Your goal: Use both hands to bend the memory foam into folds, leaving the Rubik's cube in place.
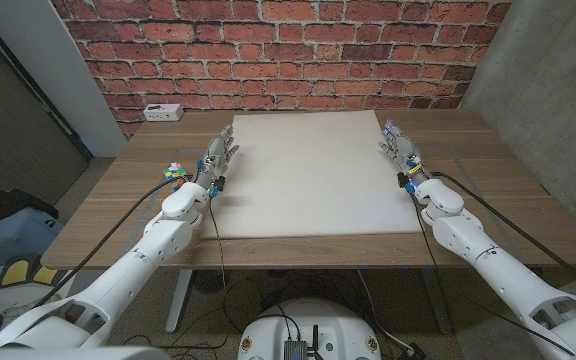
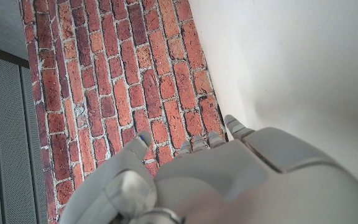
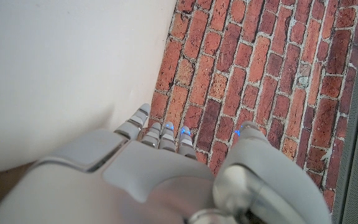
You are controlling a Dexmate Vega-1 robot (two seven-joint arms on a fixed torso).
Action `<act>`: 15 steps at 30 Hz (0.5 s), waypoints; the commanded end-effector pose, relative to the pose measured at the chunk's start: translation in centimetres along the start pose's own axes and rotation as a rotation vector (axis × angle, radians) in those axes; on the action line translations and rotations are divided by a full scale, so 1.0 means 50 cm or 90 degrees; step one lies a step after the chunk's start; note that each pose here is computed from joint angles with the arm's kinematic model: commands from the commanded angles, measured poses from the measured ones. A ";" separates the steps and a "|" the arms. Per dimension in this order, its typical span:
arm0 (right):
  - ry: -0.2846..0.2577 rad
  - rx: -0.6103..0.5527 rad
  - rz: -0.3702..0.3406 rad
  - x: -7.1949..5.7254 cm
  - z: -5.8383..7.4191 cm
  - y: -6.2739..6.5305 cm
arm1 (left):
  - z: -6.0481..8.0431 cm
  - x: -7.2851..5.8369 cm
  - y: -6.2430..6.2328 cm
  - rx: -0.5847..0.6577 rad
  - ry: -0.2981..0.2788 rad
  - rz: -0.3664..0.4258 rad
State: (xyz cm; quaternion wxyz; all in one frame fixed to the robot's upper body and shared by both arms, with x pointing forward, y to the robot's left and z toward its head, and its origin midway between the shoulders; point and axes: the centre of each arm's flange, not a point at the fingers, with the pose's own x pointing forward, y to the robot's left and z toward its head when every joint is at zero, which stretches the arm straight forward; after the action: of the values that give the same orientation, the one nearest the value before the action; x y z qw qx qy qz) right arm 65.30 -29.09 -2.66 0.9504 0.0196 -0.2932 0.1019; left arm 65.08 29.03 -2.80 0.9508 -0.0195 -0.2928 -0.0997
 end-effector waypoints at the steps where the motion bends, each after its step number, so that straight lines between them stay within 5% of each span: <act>1: 0.007 -0.021 -0.005 -0.003 0.001 -0.008 | 0.004 -0.005 -0.001 0.025 -0.001 -0.001; 15: 0.029 -0.123 -0.017 -0.020 0.014 -0.020 | 0.030 -0.019 -0.004 0.166 -0.018 0.018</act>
State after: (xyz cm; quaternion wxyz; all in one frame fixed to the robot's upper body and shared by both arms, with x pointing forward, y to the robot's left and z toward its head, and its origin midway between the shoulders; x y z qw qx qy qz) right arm 64.82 -29.64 -2.48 0.9515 -0.0058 -0.2928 0.0947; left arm 64.70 29.26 -2.55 0.9506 0.0231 -0.2999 -0.0764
